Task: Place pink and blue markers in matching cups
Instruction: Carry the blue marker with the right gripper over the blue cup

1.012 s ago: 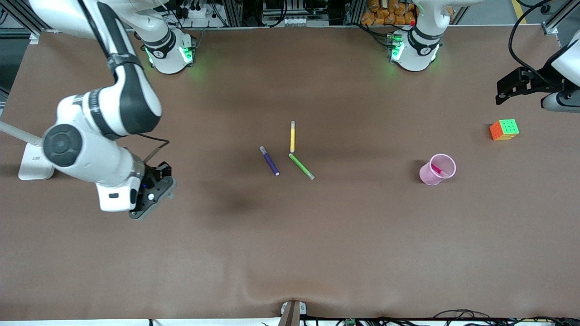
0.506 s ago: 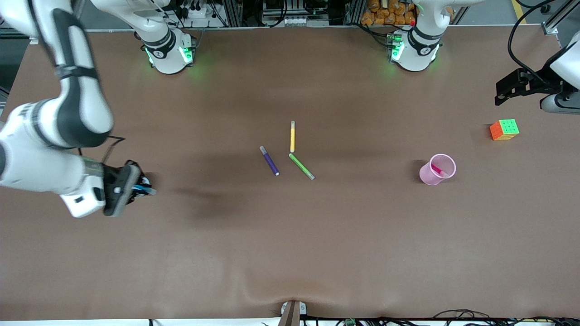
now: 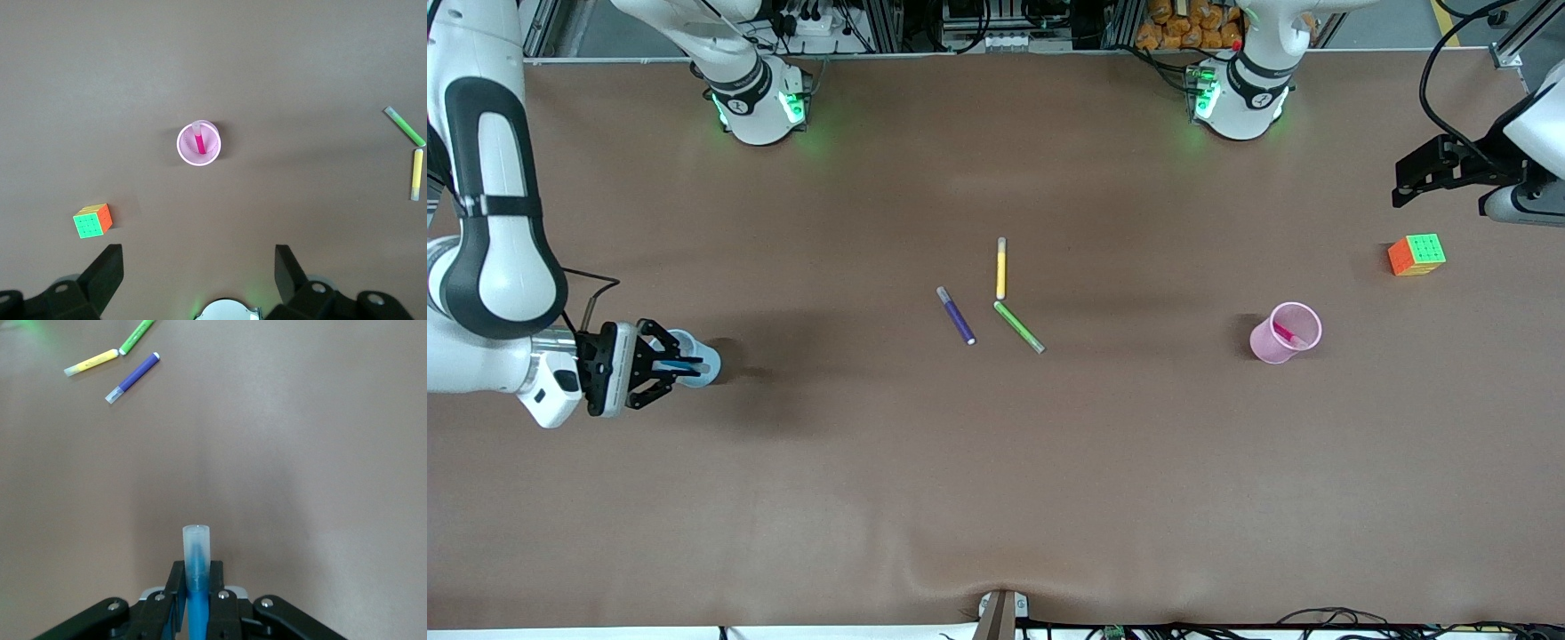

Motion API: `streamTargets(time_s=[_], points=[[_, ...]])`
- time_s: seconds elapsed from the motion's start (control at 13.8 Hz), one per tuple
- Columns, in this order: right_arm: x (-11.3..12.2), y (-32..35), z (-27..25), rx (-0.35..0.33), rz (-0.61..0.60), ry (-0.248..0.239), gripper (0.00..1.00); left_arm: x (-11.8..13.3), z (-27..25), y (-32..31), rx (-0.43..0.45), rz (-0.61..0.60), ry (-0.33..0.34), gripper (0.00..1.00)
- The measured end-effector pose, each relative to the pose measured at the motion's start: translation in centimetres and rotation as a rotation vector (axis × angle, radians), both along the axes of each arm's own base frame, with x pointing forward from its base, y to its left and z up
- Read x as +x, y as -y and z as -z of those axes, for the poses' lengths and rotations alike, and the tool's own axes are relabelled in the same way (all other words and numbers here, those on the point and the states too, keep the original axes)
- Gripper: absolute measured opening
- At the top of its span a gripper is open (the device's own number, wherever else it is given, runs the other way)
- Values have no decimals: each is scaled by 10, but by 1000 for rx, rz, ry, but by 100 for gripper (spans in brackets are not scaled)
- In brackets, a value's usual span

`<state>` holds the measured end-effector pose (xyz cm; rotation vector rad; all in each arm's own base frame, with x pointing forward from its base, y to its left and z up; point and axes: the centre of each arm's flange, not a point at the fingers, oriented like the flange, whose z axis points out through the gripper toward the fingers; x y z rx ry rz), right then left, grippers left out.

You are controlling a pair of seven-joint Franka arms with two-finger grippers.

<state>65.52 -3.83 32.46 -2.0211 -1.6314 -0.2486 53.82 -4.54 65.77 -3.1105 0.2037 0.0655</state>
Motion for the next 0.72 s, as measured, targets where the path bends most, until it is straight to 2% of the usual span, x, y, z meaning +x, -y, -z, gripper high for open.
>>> streamTargets(time_s=[0.22, 0.51, 0.58, 0.72], points=[[-2, 11, 23, 19, -16, -16, 17, 0, 0, -1, 0, -2, 0, 100], [-17, 30, 46, 55, -23, -65, 18, 1, 2, -2, -6, -4, -4, 100], [-18, 33, 45, 59, -21, -67, 24, 1, 2, -2, -6, -5, -5, 100], [-16, 35, 37, 59, -14, -60, 44, 2, 3, -2, -6, -5, -6, 100]])
